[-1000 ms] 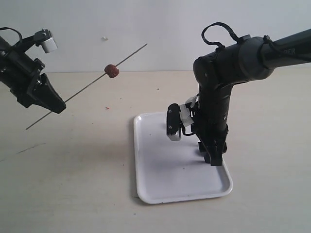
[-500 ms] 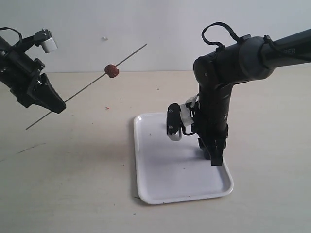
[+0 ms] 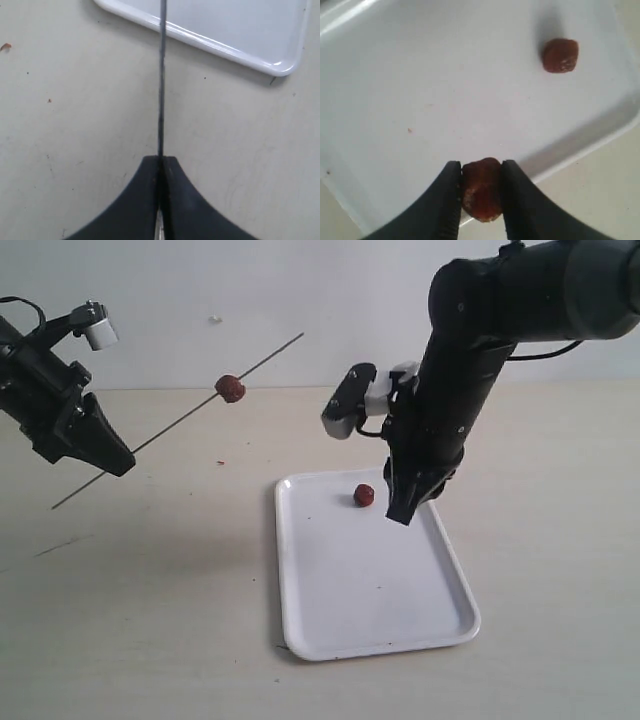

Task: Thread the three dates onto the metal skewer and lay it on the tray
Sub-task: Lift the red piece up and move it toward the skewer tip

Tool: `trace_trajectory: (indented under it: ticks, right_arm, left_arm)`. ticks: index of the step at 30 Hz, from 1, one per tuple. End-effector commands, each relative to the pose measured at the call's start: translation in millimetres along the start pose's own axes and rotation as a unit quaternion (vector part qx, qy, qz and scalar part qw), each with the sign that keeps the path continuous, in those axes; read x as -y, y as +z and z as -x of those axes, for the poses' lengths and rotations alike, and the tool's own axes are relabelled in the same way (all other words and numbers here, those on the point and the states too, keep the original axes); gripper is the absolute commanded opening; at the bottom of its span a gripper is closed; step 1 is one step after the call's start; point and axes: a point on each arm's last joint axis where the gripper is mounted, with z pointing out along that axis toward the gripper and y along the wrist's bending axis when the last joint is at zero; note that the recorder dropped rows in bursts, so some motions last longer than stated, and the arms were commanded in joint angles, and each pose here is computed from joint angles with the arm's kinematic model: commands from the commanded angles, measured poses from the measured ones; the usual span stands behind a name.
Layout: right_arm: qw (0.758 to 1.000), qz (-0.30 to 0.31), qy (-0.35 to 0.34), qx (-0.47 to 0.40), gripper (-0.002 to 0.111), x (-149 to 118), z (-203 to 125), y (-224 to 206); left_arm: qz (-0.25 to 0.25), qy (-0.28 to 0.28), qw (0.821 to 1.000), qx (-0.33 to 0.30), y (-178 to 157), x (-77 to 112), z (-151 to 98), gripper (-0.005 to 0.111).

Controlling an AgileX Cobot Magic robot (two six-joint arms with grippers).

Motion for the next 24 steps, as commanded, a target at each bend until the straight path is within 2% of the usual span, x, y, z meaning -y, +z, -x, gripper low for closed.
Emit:
trace_trajectory:
  ticks: [1,8,15,20,24]
  right_arm:
    - [0.998,-0.014,0.033,0.054,0.027,-2,3,-32]
    - [0.988,0.025,0.085,0.123,0.027,-9,7,-57]
    - [0.966,0.094,0.178,0.164,0.027,6,-7,-66]
    - [0.927,0.185,0.253,0.207,0.027,14,-14,-76]
    - [0.898,0.231,0.303,0.222,0.027,16,-17,-82]
  left_arm:
    - [0.005,0.011,0.999,-0.034,-1,-1.2,-8,0.0]
    - [0.0,0.014,0.998,-0.061,4,0.3,-17,0.0]
    - [-0.036,0.027,0.996,-0.073,19,9.1,-32,0.0]
    - [-0.048,0.018,0.997,-0.054,23,12.4,-31,0.0]
    - [-0.051,0.011,0.998,-0.036,24,13.0,-28,0.0]
